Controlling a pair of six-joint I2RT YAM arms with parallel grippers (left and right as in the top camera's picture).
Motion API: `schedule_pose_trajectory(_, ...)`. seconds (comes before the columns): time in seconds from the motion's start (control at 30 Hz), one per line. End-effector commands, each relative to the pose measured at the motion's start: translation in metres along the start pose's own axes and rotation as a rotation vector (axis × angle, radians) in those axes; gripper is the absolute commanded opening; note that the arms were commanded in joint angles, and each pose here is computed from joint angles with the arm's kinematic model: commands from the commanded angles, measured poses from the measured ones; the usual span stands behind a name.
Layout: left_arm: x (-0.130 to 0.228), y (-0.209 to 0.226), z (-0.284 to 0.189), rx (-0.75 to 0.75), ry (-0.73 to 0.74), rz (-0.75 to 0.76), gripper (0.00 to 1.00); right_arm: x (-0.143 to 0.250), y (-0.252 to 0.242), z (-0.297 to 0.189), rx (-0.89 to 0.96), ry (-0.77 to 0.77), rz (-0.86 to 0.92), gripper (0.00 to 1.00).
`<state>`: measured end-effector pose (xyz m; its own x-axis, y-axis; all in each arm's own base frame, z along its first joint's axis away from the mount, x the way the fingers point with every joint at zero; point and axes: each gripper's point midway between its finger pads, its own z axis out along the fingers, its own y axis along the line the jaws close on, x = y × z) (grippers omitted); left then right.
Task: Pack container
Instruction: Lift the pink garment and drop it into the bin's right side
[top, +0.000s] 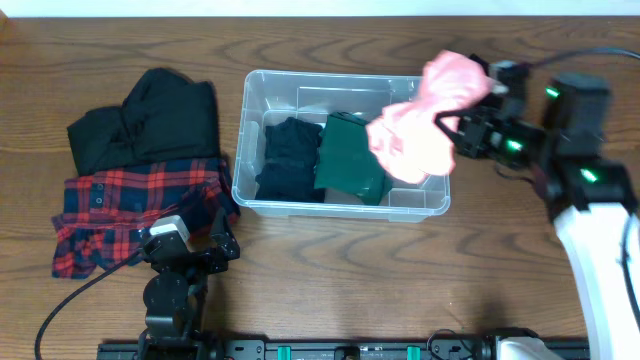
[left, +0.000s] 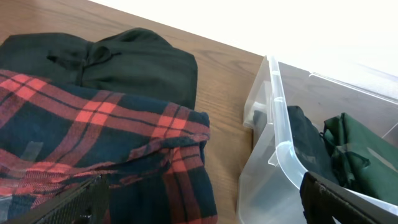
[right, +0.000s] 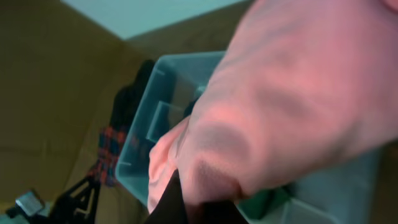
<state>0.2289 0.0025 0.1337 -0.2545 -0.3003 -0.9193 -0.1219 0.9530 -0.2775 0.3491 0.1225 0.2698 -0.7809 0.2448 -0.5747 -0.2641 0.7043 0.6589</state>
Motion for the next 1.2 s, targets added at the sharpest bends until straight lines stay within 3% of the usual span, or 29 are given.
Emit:
schedule_pose_trajectory(0.0,0.011,0.005,0.003,-0.016,0.024,0.004,0.98,0.014,0.004,0.041,-0.067,0.097,-0.001,0.01)
schedule_pose_trajectory(0.17,0.011,0.005,0.003,-0.016,0.024,0.004,0.98,0.035,-0.019,0.089,-0.047,0.201,0.065,0.01)
schedule_pose_trajectory(0.37,0.011,0.005,0.003,-0.016,0.024,0.004,0.98,0.058,-0.077,0.099,0.176,0.267,0.141,0.02)
schedule_pose_trajectory(0.4,0.011,0.005,0.003,-0.016,0.024,0.004,0.98,0.058,-0.084,0.097,0.214,0.265,0.137,0.07)
schedule_pose_trajectory(0.47,0.011,0.005,0.003,-0.016,0.024,0.004,0.98,0.057,-0.096,0.092,0.268,0.259,0.114,0.32)
schedule_pose_trajectory(0.63,0.011,0.005,0.003,-0.016,0.024,0.004,0.98,0.053,-0.103,0.084,0.283,0.254,0.106,0.47)
schedule_pose_trajectory(0.7,0.011,0.005,0.003,-0.016,0.024,0.004,0.98,0.049,-0.102,0.080,0.282,0.243,0.090,0.48)
schedule_pose_trajectory(0.9,0.011,0.005,0.003,-0.016,0.024,0.004,0.98,0.024,-0.091,0.055,0.314,0.164,0.009,0.31)
schedule_pose_trajectory(1.17,0.011,0.005,0.003,-0.016,0.024,0.004,0.98,-0.013,-0.063,0.010,0.382,0.036,-0.087,0.29)
